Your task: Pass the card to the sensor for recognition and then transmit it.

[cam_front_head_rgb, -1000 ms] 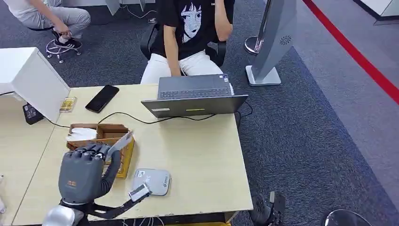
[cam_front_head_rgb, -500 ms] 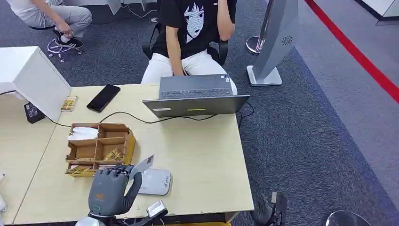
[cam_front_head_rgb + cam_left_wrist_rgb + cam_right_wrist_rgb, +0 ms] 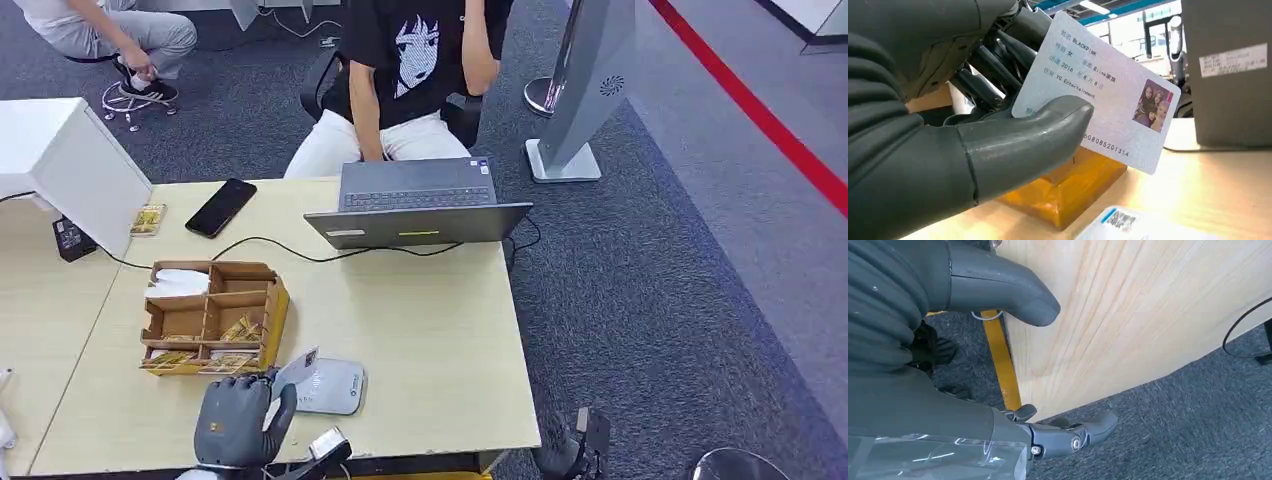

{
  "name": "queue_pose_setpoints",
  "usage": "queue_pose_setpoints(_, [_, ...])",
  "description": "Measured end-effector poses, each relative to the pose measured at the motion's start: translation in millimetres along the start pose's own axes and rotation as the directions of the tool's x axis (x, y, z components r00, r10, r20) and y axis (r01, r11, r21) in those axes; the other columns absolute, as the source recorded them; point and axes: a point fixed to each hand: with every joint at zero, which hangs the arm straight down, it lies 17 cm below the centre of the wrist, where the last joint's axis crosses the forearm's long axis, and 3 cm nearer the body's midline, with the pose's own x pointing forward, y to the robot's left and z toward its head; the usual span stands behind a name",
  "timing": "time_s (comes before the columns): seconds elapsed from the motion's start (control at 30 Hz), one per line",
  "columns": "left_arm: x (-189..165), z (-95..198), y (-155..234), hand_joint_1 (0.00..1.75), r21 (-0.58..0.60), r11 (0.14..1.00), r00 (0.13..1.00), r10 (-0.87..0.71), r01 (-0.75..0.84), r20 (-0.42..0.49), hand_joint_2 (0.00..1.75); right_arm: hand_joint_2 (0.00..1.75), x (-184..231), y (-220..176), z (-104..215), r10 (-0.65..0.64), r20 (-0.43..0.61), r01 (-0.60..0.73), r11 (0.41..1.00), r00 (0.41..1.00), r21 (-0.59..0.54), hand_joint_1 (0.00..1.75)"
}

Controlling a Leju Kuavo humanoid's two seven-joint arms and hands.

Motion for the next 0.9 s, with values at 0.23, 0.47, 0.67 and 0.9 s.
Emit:
queue_pose_setpoints(0.23, [-21.5,0.4,-10.9,1.75,-0.027,1.0,0.998,-0.014,0.012,-0.064,1.75,1.75,-1.1,1.9,0.4,0.011,-0.004,-0.011,1.0,1.0,0.011,0.0])
queue_pose_setpoints(0.47, [-32.8,0.1,-19.0,1.75,-0.045,0.999,0.996,-0.023,0.019,-0.091,1.75,1.75,-1.1,2.2,0.4,0.012,-0.004,-0.012,1.0,1.0,0.012,0.0])
queue_pose_setpoints(0.67, [-28.1,-7.1,-17.4,1.75,-0.05,0.998,0.996,-0.033,0.029,-0.078,1.75,1.75,-1.7,4.4,0.6,0.015,-0.006,-0.015,1.0,1.0,0.019,0.0])
queue_pose_setpoints(0.9, [-27.7,-15.9,-17.5,1.75,-0.075,0.995,0.996,-0.064,0.059,-0.065,1.75,1.75,-2.9,8.2,0.2,0.02,-0.015,-0.02,0.999,1.0,0.028,0.0])
